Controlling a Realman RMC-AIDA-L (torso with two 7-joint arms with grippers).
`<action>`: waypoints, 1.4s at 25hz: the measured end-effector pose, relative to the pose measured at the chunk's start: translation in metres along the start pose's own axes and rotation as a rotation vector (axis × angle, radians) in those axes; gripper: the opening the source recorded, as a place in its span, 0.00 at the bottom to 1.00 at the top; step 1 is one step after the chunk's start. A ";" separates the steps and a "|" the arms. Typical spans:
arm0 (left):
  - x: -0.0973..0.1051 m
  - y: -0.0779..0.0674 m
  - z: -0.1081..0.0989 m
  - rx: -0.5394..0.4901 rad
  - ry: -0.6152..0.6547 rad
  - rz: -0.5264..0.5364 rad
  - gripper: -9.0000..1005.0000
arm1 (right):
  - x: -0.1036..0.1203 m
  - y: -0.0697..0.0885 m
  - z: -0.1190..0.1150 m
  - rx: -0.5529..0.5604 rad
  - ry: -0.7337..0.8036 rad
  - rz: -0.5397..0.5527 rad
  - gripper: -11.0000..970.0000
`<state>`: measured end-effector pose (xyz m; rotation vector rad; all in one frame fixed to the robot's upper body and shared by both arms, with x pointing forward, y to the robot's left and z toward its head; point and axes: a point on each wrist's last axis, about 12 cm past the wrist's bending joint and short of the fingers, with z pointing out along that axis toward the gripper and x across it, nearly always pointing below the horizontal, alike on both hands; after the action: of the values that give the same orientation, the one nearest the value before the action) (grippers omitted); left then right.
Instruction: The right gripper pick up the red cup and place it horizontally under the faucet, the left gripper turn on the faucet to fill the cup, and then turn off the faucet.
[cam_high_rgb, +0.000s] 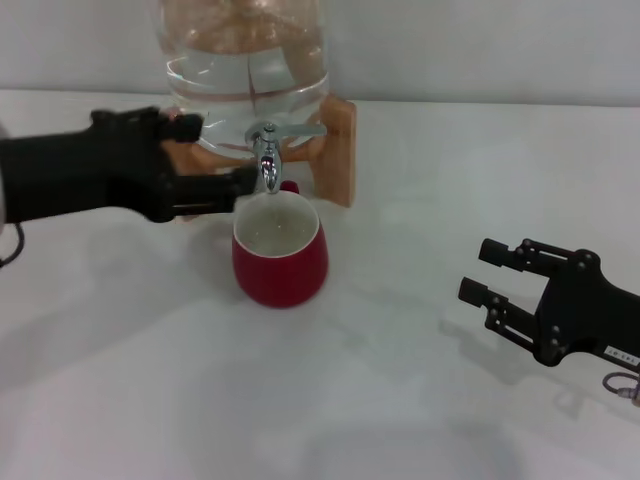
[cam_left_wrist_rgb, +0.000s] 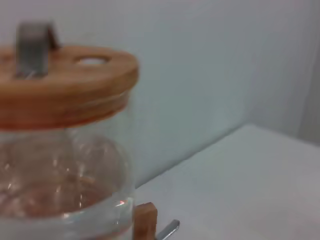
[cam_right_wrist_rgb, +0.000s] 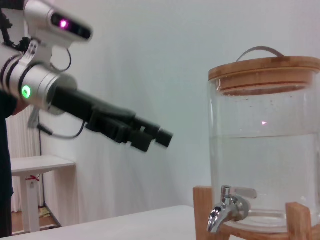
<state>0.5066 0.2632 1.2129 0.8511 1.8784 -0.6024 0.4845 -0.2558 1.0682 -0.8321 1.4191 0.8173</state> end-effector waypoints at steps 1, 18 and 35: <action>0.008 0.003 -0.002 0.007 -0.016 -0.038 0.88 | 0.000 0.000 0.000 0.000 -0.001 0.001 0.50; 0.140 0.037 -0.021 0.033 -0.390 -0.388 0.88 | 0.001 0.003 0.008 0.004 -0.012 0.012 0.50; 0.156 0.040 0.001 -0.009 -0.397 -0.404 0.88 | 0.004 -0.002 0.007 0.046 -0.025 0.032 0.51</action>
<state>0.4906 0.3349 1.0698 0.3079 1.6855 -0.9344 0.4897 -0.2504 1.0638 -0.7633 1.4268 0.8146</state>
